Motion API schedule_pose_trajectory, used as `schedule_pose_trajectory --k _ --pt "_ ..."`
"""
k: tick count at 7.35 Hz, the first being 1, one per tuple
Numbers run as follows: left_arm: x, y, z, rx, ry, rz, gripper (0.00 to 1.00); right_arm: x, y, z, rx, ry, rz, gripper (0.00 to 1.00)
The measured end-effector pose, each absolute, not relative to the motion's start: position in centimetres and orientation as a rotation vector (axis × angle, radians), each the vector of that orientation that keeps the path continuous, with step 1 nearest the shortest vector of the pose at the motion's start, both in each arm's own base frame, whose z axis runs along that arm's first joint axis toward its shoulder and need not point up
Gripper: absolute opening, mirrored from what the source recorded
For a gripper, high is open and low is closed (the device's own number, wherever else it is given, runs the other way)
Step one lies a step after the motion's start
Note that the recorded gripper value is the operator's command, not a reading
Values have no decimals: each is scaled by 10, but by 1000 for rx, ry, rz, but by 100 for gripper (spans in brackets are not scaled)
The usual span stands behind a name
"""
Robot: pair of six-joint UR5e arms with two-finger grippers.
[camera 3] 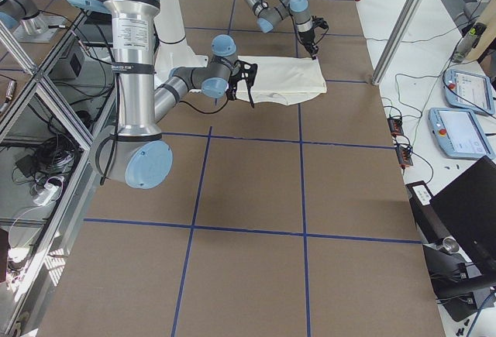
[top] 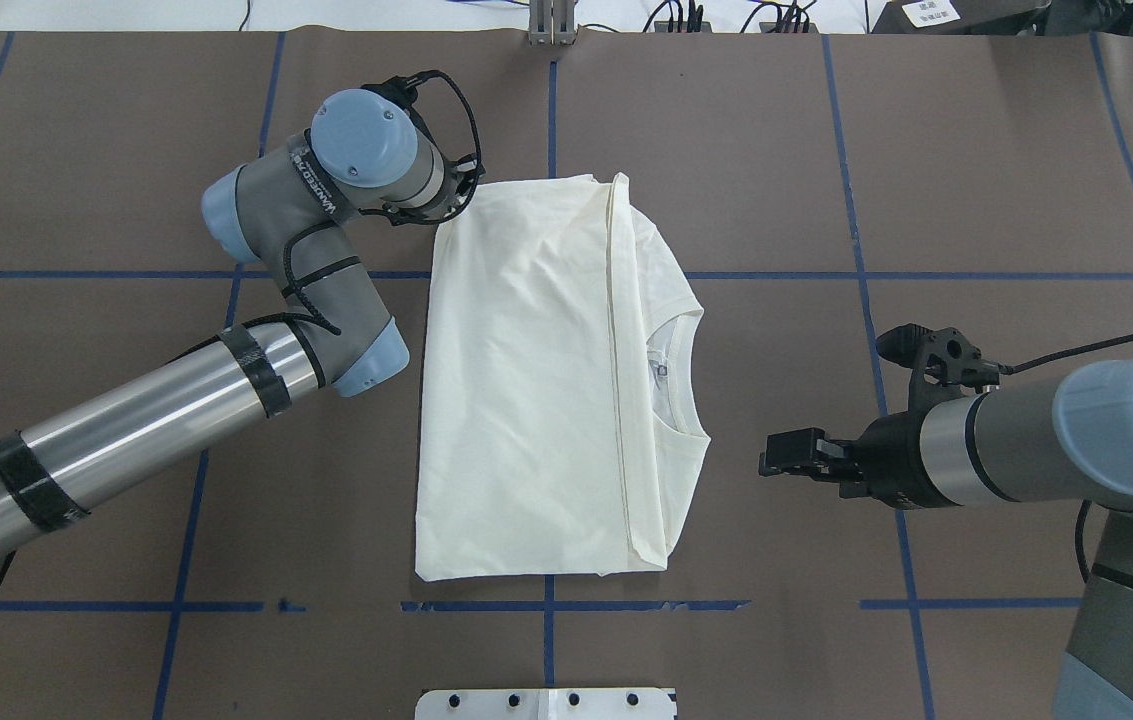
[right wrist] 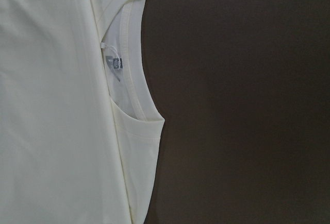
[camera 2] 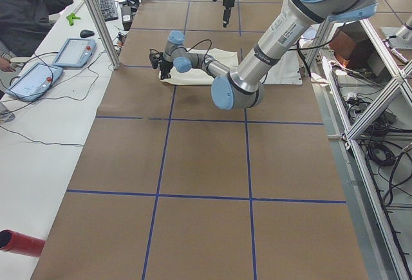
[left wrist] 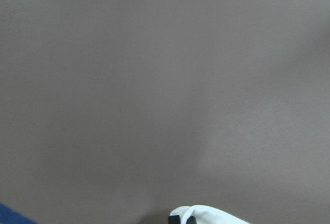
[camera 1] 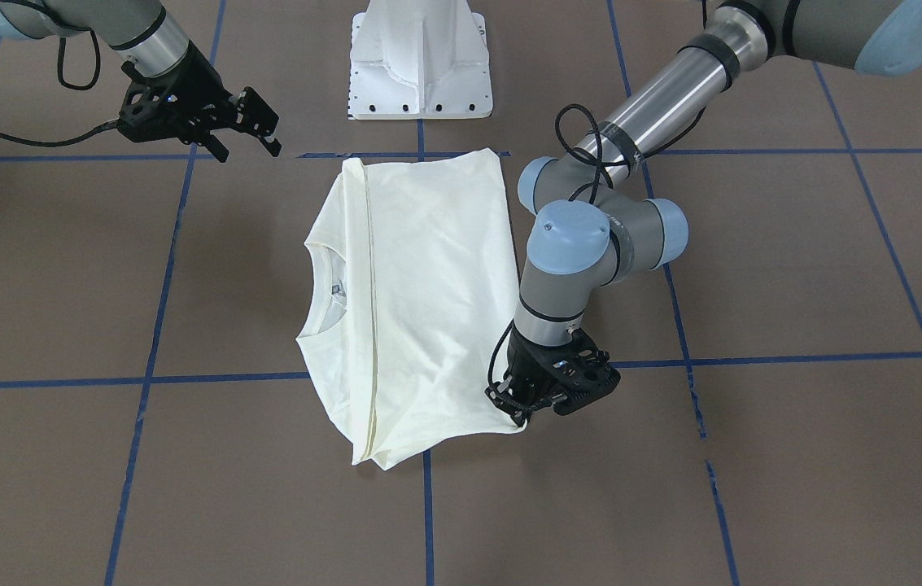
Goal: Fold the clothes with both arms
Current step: 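Release the shirt with the left gripper while the right gripper moves to the shirt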
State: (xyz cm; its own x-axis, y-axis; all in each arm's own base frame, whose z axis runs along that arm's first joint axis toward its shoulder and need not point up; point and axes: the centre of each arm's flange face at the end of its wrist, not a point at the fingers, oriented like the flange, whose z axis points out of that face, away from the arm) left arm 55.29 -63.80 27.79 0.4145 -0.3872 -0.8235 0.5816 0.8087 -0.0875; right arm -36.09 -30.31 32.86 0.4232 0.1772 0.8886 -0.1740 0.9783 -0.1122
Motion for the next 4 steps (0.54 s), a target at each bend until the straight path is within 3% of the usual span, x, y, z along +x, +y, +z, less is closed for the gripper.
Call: schedule_pose_trajectory --k 2,3,4 --pt "546 -655 289 284 969 -611 0 -362 -304 331 -3 -1107 222 100" --pt "544 -658 288 294 972 -608 98 -363 -306 333 -2 -1102 224 100" --pt "543 -659 285 303 980 -604 100 -364 -307 335 -1 -1099 225 100"
